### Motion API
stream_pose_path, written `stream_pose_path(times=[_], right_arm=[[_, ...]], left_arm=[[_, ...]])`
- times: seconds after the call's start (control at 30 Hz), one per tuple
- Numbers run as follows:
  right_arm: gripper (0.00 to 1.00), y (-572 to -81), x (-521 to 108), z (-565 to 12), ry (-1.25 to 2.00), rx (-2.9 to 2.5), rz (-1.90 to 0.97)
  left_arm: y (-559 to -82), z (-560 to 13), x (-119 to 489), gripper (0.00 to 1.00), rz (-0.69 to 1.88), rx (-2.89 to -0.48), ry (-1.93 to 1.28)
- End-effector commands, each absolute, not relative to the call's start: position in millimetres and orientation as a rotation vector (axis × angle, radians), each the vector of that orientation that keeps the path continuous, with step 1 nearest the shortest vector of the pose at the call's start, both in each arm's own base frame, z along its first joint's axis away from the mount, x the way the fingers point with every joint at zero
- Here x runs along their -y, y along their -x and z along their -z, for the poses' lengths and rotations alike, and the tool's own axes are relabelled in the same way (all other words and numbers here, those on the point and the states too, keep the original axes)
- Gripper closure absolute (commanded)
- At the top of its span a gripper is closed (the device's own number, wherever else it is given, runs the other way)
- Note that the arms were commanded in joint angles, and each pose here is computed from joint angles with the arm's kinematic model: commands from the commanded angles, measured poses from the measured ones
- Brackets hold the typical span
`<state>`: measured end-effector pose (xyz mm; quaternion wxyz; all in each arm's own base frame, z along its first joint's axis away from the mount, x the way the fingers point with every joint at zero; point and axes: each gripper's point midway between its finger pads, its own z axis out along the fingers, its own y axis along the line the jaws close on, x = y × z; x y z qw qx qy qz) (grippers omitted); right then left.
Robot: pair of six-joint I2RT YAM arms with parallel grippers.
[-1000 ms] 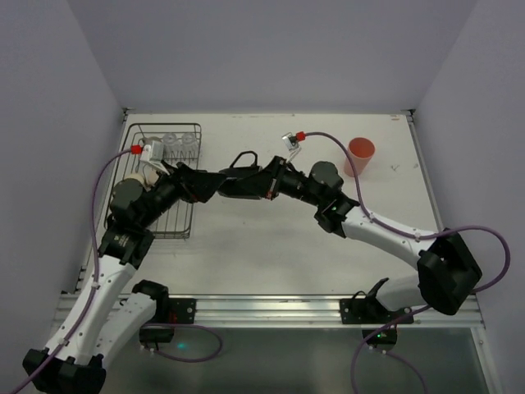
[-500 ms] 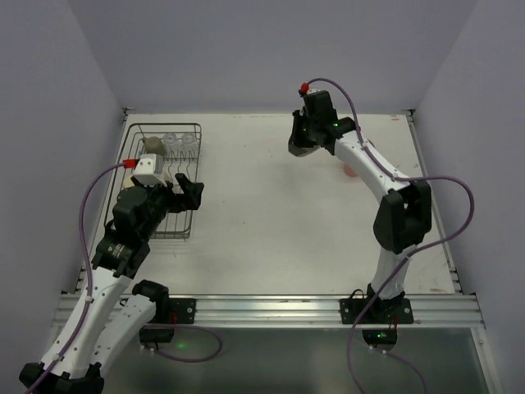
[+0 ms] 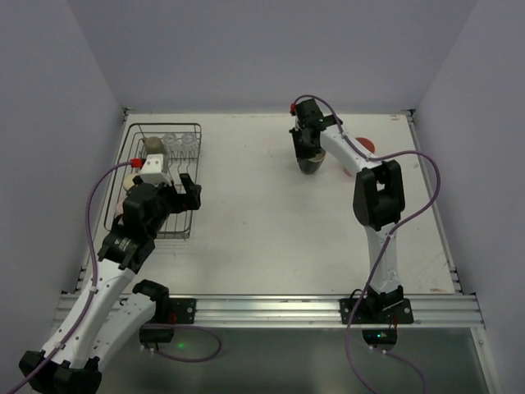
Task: Unload the cups from the dish rack
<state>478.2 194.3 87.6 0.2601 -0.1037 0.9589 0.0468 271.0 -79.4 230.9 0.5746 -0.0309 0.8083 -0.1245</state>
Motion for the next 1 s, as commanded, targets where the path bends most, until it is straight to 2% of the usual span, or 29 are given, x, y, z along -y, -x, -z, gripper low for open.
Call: stream_pose_path(times=[0.0, 0.1, 0.13, 0.23, 0.27, 0.37, 0.63, 0.8, 0.97], right_arm=[[0.99, -493, -182, -104, 0.31, -2.55, -0.091], [0.89, -493, -179, -99, 0.313, -2.558, -0.076], [0.77, -493, -180, -103, 0.315, -2.551, -0.082], [0.59, -495, -183, -117, 0.309, -2.521, -0.106], [0.46, -495, -184, -126, 0.304, -2.502, -0.116], [0.27, -495, -186, -150, 0.279, -2.455, -0.146], [0.11, -454, -200, -221, 0.243, -2.282, -0.383], [0.09, -416, -206, -260, 0.264, -2.136, -0.512], [0.11, -400, -208, -282, 0.273, -2.061, -0.585]], left_arm=[[-276, -231, 71, 0.0, 0.229, -1.9, 0.087], [-279, -229, 67, 0.0, 0.212, -1.911, 0.107], [-281, -230, 67, 0.0, 0.211, -1.914, 0.116], [-285, -230, 65, 0.0, 0.191, -1.938, 0.146], [-285, -227, 63, 0.0, 0.181, -1.956, 0.155], [-290, -231, 62, 0.0, 0.171, -1.956, 0.19], [-314, -236, 30, 0.0, 0.035, -1.942, 0.371], [-334, -223, -8, 0.0, -0.082, -1.942, 0.503], [-355, -211, -22, 0.0, -0.082, -1.976, 0.559]])
